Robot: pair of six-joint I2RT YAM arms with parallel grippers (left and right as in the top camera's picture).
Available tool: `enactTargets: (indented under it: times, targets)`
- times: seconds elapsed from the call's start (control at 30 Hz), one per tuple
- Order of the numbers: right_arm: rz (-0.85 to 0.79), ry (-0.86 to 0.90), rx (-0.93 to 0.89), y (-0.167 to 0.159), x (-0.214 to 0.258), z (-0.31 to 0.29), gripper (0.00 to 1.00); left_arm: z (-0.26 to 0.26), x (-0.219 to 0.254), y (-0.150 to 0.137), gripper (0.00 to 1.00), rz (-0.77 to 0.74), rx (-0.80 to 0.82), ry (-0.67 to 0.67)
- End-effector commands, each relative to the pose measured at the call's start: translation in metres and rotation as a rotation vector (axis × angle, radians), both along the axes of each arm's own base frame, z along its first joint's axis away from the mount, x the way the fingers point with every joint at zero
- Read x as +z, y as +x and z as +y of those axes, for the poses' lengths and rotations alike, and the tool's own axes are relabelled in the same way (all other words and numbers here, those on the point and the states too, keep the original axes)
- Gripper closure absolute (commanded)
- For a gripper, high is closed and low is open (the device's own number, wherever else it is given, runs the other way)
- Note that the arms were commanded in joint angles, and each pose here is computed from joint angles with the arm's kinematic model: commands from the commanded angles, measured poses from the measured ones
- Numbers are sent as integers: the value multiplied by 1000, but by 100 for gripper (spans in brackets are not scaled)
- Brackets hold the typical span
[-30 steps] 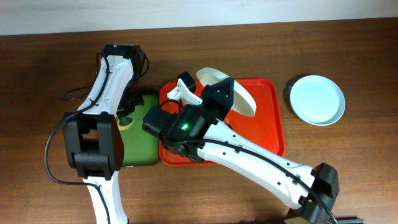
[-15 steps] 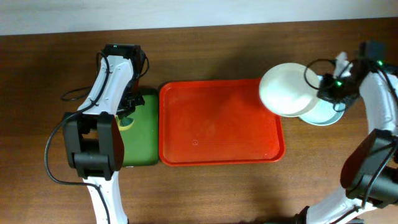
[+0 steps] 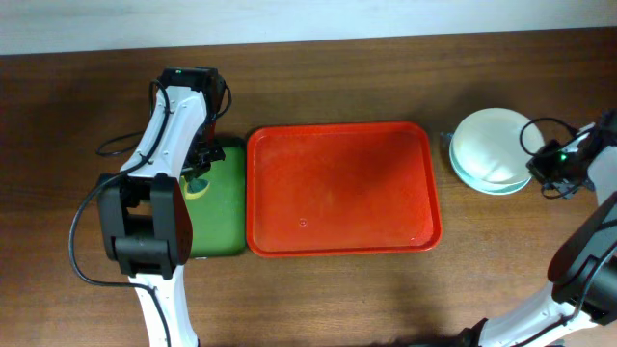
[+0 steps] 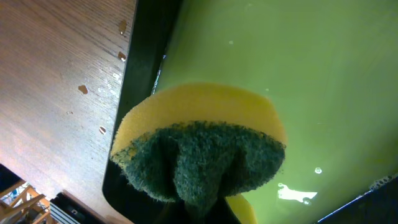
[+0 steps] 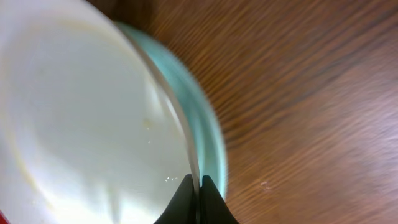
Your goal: Clean dirty plates on tray and stack at the side
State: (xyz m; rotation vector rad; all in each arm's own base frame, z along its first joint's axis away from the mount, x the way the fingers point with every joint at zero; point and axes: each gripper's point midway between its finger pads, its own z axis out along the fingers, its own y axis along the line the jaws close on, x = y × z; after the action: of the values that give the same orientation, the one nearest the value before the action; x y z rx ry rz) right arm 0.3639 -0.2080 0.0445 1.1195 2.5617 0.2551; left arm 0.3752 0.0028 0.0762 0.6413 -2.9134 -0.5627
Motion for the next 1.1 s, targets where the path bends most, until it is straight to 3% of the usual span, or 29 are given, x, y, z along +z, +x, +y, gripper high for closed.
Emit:
enactTargets:
  times: [0.0, 0.03, 0.07, 0.23, 0.4, 0.47, 0.5, 0.53, 0.67, 0.77, 0.83, 0.93, 1.07]
  targets:
    - [23, 39, 55, 3, -2, 26, 39, 1, 13, 2, 100, -45, 12, -5]
    - [25, 46, 34, 0, 5, 28, 12, 0, 13, 3, 100, -49, 12, -5]
    - [11, 42, 7, -1, 17, 28, 4, 0, 10, 2, 100, -48, 12, -5]
    - [-205, -106, -36, -26, 147, 43, 2, -7, -23, 1, 100, -56, 22, -51]
    - [-452, -202, 184, -55, 247, 137, 2, -38, -67, 1, 99, -58, -80, -258]
    - [-515, -190, 330, -65, 264, 188, 2, -41, -64, -2, 77, -40, -112, -280]
    - [-502, -211, 363, -70, 263, 199, 2, -40, -56, -1, 6, -34, -116, -280]
    - [-487, -233, 379, -75, 262, 204, 2, -38, -41, 3, 1, -48, -114, -279]
    - [-464, -272, 459, -125, 265, 226, 2, -34, 80, 7, 1, -260, -129, -291]
    - [-508, -253, 436, -200, 272, 224, 2, -31, 177, -45, 1, -463, -162, -304]
    - [-617, -293, 402, -244, 281, 216, 1, -43, 217, -105, 1, -557, -234, -330]
    - [-718, -312, 384, -271, 275, 214, 2, -65, 220, -186, 1, -762, -294, -447]
    - [-673, -306, 391, -271, 257, 214, 1, -39, 187, -251, 1, -1045, -315, -517]
